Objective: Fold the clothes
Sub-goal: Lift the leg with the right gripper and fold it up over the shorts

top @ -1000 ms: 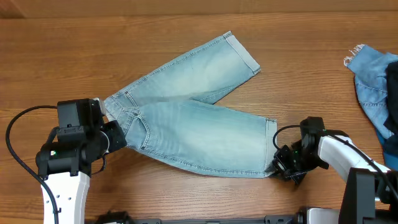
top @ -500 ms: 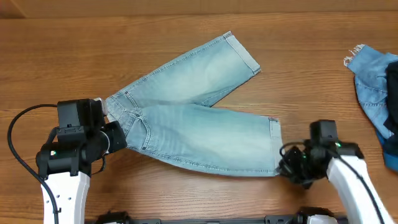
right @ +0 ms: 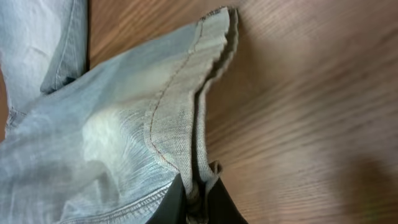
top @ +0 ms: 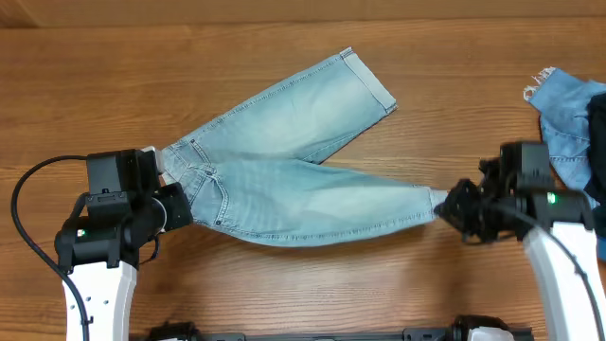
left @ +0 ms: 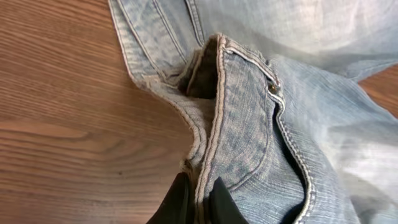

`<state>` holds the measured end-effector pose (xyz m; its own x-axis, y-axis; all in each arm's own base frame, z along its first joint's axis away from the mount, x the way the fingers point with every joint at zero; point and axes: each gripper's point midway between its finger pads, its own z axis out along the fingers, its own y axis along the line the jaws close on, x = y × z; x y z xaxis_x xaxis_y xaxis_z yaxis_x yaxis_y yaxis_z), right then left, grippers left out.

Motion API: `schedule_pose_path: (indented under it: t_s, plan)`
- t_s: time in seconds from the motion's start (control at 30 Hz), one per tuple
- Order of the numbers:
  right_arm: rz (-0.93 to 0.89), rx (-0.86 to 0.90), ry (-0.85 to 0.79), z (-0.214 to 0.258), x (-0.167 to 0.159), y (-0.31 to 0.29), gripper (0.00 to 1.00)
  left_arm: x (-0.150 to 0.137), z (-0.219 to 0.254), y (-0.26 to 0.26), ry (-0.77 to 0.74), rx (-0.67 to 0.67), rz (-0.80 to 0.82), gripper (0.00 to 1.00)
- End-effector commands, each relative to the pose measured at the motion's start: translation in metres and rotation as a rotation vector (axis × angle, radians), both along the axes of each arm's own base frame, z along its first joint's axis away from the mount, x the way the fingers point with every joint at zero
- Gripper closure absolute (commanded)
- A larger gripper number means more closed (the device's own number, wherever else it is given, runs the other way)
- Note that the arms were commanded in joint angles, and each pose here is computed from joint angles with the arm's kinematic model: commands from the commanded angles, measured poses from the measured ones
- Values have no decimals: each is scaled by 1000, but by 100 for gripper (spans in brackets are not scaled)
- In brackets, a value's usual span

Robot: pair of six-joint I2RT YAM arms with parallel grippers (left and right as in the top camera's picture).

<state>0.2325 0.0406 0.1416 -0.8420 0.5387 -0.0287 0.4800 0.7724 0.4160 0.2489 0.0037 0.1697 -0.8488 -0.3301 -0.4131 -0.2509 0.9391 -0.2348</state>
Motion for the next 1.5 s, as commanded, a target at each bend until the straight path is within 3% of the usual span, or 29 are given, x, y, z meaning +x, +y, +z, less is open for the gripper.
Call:
schedule_pose_path:
  t_s: [0.0,0.3,0.53,0.83,1.13,1.47]
  plan:
    - [53,-15,10,6,35,-5,96,8,14,16,-51,84,22,96]
    - [190,-29,22,3,133,2,96,30,20,20,-118,113,7,95]
    - [275,-39,-34,6,188,27,96,47,-6,23,-46,116,-3,96]
    - [323,-38,-149,2,232,53,96,81,-21,31,-73,131,16,96]
    - [285,-9,-411,27,292,69,96,110,-27,59,-133,163,138,95]
    - [281,13,-393,-12,309,91,96,136,-76,65,-71,157,148,94]
